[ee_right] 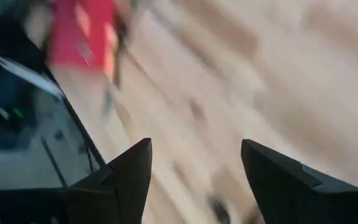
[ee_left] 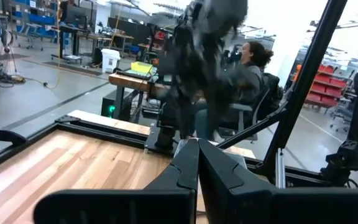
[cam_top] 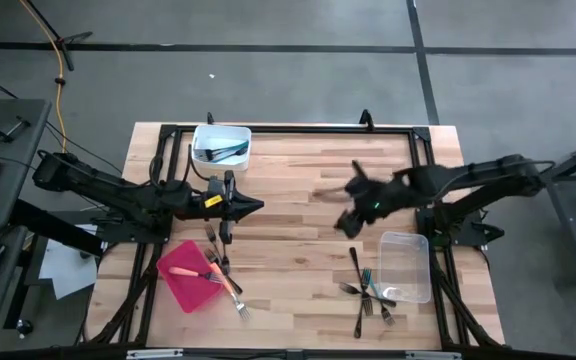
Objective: Sort silverware by color (type)
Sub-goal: Put the black fork into the transparent bin
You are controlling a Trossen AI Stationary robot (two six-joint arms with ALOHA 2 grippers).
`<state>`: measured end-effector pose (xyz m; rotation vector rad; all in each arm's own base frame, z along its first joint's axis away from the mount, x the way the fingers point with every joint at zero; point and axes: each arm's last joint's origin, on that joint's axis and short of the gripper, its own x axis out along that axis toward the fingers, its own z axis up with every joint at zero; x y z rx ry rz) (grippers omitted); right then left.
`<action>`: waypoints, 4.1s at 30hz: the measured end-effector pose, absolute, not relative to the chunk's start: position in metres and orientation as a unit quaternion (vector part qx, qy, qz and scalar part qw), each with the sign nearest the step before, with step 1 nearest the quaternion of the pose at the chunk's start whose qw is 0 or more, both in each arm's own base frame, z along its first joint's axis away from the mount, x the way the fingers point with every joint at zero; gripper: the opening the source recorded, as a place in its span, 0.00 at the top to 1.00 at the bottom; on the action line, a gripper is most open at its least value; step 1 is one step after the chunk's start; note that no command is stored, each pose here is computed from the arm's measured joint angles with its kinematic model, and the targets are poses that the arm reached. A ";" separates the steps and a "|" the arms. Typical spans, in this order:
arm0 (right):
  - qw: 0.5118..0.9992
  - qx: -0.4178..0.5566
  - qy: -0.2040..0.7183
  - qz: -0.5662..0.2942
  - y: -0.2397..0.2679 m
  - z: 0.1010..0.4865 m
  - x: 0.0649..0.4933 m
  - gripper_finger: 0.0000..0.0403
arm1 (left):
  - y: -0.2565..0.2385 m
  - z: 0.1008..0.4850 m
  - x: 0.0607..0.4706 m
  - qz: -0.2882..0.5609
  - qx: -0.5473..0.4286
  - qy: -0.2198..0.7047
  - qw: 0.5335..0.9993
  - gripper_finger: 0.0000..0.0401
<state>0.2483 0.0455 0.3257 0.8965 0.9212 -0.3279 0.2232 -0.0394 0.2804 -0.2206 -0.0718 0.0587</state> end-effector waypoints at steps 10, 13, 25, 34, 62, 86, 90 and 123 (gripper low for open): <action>0.639 0.421 0.601 -0.230 0.088 0.246 0.269 0.42 | -0.040 0.279 0.223 0.027 -0.109 -0.028 0.993 1.00; 0.621 0.414 0.619 -0.247 0.093 0.229 0.276 0.42 | -0.040 0.279 0.223 0.026 -0.109 -0.028 0.993 1.00; 0.592 0.315 0.698 -0.250 0.099 0.168 0.295 0.42 | -0.041 0.279 0.223 0.014 -0.109 -0.027 0.994 1.00; 0.582 0.256 0.738 -0.227 0.098 0.141 0.299 0.42 | -0.041 0.279 0.223 0.014 -0.109 -0.026 0.994 1.00; 0.600 0.279 0.725 -0.194 0.068 0.135 0.316 0.98 | -0.041 0.281 0.224 0.014 -0.110 -0.030 0.993 1.00; 0.815 0.255 0.517 -0.050 0.030 0.263 0.323 0.99 | -0.041 0.281 0.224 0.014 -0.111 -0.031 0.993 1.00; 0.862 0.259 0.433 -0.046 0.010 0.293 0.318 0.99 | -0.040 0.281 0.224 0.014 -0.124 -0.031 0.992 1.00; 0.852 0.289 0.414 -0.137 -0.065 0.290 0.327 0.96 | -0.040 0.281 0.224 0.015 -0.124 -0.030 0.992 0.99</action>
